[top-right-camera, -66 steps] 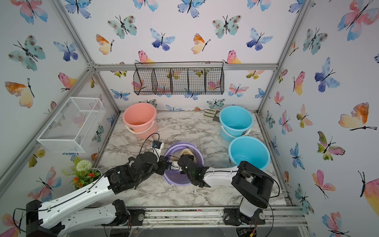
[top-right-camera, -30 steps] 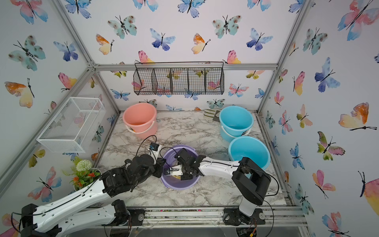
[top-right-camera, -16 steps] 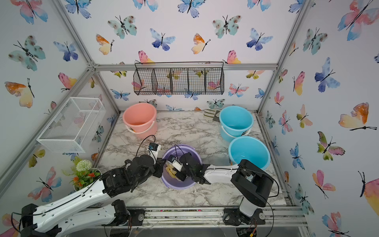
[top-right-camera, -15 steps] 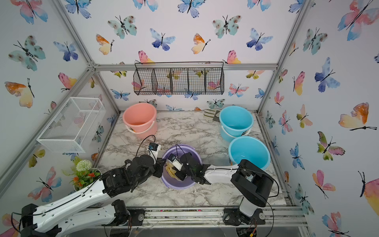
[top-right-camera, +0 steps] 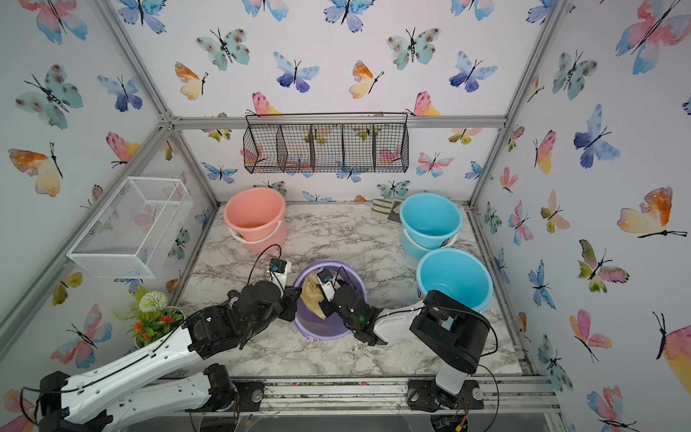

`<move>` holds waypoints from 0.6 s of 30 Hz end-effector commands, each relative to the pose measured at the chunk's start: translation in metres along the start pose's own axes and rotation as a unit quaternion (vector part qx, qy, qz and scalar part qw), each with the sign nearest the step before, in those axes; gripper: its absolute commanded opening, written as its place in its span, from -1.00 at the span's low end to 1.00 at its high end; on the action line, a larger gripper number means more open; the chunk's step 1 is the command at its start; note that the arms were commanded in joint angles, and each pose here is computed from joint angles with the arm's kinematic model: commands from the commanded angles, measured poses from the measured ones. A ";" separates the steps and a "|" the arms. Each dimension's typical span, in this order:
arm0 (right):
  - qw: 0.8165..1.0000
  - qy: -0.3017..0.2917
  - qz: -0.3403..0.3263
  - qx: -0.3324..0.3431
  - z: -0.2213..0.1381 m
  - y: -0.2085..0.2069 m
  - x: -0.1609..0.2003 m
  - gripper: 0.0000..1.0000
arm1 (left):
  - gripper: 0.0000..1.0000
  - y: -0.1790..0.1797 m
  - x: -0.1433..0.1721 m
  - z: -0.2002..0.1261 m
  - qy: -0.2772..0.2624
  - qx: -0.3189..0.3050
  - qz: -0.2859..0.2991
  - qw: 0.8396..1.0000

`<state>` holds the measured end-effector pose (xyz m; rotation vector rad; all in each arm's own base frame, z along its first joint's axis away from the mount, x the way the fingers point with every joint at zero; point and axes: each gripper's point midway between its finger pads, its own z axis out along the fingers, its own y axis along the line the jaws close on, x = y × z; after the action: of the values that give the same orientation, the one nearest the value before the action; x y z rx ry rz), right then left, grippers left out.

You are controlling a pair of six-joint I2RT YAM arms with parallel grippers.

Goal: Wipe the inside of the bucket with a cloth
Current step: Wipe the dirt from the inside of the bucket.

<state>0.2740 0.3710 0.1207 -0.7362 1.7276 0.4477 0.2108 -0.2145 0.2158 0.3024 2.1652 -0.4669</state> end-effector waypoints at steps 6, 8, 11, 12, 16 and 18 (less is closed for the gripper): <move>0.964 0.126 -0.132 0.193 0.005 -0.060 0.034 -0.96 | -1.00 -0.003 -0.011 -0.008 -0.008 0.006 -0.029 1.000; 0.958 0.157 -0.145 0.191 0.002 -0.061 0.041 -0.96 | -1.00 -0.002 -0.012 -0.009 -0.009 0.004 -0.029 1.000; 0.950 0.213 -0.154 0.166 -0.003 -0.056 0.054 -0.96 | -1.00 -0.001 -0.013 -0.009 -0.012 0.002 -0.030 0.999; 0.948 0.231 -0.158 0.151 -0.005 -0.053 0.059 -0.96 | -1.00 -0.002 -0.013 -0.008 -0.013 0.002 -0.030 0.999; 0.937 0.312 -0.148 0.058 -0.016 -0.026 0.084 -0.96 | -1.00 -0.003 -0.014 -0.007 -0.012 0.001 -0.027 1.000; 0.931 0.341 -0.132 0.007 -0.025 -0.011 0.094 -0.96 | -1.00 -0.003 -0.014 -0.006 -0.009 0.000 -0.023 1.000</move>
<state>0.2844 0.3435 0.0685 -1.0205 2.0305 -0.0701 0.2131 -0.2074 0.2114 0.2474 2.1908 -0.4400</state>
